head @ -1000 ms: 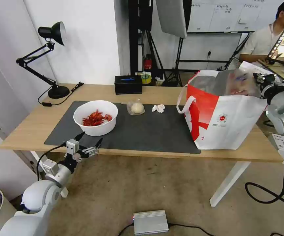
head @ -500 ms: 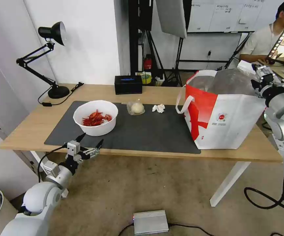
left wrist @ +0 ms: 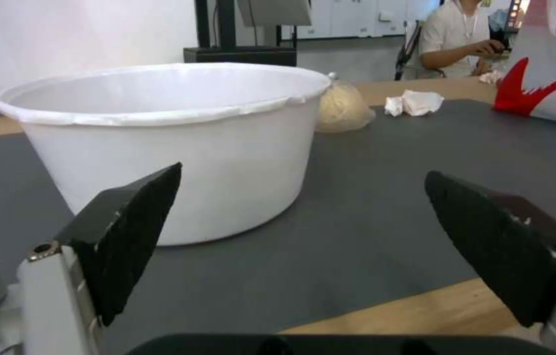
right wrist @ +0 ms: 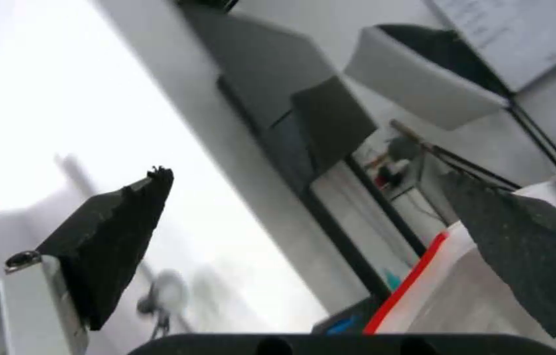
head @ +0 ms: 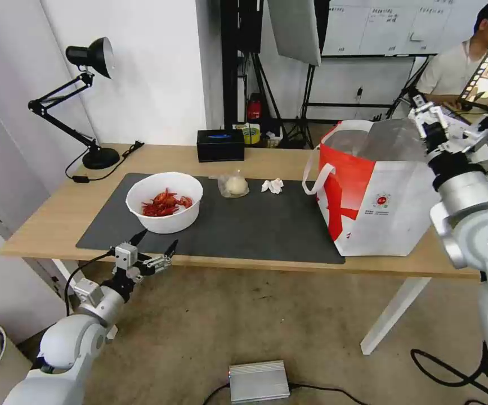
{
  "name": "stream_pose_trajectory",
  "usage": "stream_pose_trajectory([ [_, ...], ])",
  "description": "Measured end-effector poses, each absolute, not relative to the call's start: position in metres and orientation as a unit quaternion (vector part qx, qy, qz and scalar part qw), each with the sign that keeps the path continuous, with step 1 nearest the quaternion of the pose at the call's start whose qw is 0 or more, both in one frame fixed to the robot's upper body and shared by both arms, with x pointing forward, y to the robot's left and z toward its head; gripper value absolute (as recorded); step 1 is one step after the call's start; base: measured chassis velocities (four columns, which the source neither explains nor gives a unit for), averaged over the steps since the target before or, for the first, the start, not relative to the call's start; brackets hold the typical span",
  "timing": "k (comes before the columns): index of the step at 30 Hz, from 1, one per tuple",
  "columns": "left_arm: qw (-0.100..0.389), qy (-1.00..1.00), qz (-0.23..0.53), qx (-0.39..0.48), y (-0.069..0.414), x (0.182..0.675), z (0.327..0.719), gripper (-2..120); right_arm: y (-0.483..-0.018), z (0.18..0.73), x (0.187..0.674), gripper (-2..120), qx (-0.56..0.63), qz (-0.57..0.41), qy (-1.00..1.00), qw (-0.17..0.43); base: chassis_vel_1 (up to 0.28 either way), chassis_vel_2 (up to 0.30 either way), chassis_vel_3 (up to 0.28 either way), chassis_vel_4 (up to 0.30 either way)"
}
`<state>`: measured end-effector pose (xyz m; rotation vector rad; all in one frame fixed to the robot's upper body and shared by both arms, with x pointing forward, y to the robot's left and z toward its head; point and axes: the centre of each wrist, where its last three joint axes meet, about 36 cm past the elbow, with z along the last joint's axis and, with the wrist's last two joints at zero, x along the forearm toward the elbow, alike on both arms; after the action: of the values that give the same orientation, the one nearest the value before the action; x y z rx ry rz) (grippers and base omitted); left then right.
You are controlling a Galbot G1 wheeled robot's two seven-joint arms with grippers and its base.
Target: Pick up the trash from the table and place it into the takeout bag.
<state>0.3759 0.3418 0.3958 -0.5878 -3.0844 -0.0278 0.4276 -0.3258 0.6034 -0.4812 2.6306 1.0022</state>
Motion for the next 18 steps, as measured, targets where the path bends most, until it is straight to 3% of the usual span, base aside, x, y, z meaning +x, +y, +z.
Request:
stream_pose_trajectory([
  [18,-0.006,-0.985,-0.01,-0.17,0.349,0.373,0.399,100,-0.273,0.525,0.395,100,-0.21,0.235,0.944,0.1,0.0,0.0,0.0,0.0],
])
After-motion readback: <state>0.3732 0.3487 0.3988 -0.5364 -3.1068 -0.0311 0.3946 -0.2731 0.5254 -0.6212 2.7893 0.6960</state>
